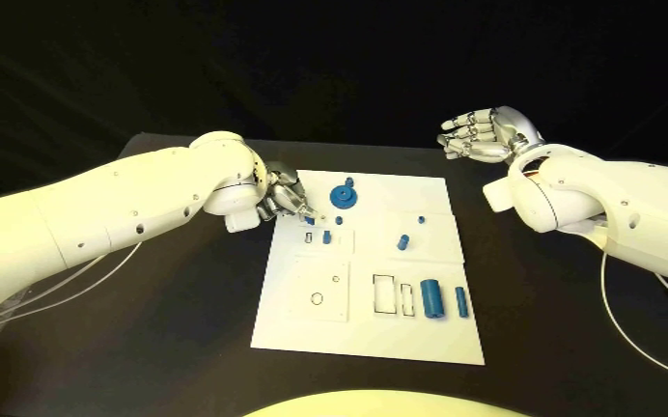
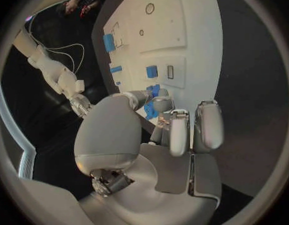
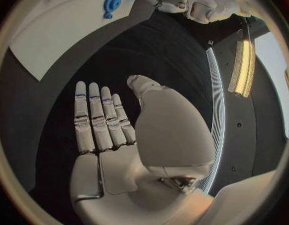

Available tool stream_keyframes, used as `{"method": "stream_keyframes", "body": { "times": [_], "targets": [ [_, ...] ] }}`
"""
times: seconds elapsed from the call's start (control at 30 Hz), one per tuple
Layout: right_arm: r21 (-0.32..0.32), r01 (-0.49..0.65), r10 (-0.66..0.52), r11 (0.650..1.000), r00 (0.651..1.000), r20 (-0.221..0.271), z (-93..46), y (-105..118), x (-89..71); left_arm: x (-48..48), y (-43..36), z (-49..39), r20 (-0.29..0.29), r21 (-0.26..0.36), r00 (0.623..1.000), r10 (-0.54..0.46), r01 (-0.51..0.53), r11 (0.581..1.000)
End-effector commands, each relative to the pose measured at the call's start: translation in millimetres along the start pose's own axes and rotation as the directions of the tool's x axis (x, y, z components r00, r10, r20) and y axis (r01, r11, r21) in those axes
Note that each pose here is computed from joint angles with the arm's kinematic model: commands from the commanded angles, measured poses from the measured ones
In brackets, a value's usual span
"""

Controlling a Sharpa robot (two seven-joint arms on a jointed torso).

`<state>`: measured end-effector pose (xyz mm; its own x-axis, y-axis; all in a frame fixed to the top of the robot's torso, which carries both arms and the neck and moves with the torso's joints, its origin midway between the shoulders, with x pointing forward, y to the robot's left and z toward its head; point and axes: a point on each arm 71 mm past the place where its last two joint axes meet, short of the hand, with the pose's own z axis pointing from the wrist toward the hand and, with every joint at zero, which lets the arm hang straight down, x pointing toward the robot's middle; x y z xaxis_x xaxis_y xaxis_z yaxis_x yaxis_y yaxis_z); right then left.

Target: Assemble the parts on the task board

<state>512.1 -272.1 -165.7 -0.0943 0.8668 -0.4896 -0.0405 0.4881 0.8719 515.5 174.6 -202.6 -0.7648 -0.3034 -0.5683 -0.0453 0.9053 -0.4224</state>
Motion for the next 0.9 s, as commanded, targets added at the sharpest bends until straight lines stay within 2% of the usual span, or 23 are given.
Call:
{"method": "stream_keyframes", "body": {
  "times": [0.03,0.3,0.9],
  "targets": [
    [-0.035,0.01,-0.011,0.999,1.0,-0.022,0.1,2,2.2,0.9,-1.8,-0.2,0.023,-0.004,0.997,0.07,-0.07,0.998],
    [-0.038,0.01,-0.011,0.999,1.0,-0.024,0.1,3,3.0,8.9,-2.6,2.8,0.03,-0.015,0.992,0.125,-0.125,0.992],
    [-0.042,0.03,-0.032,0.999,0.998,-0.05,-0.1,3,5.0,23.5,-0.5,7.0,0.007,-0.014,0.991,0.137,-0.137,0.99]
  ]
}}
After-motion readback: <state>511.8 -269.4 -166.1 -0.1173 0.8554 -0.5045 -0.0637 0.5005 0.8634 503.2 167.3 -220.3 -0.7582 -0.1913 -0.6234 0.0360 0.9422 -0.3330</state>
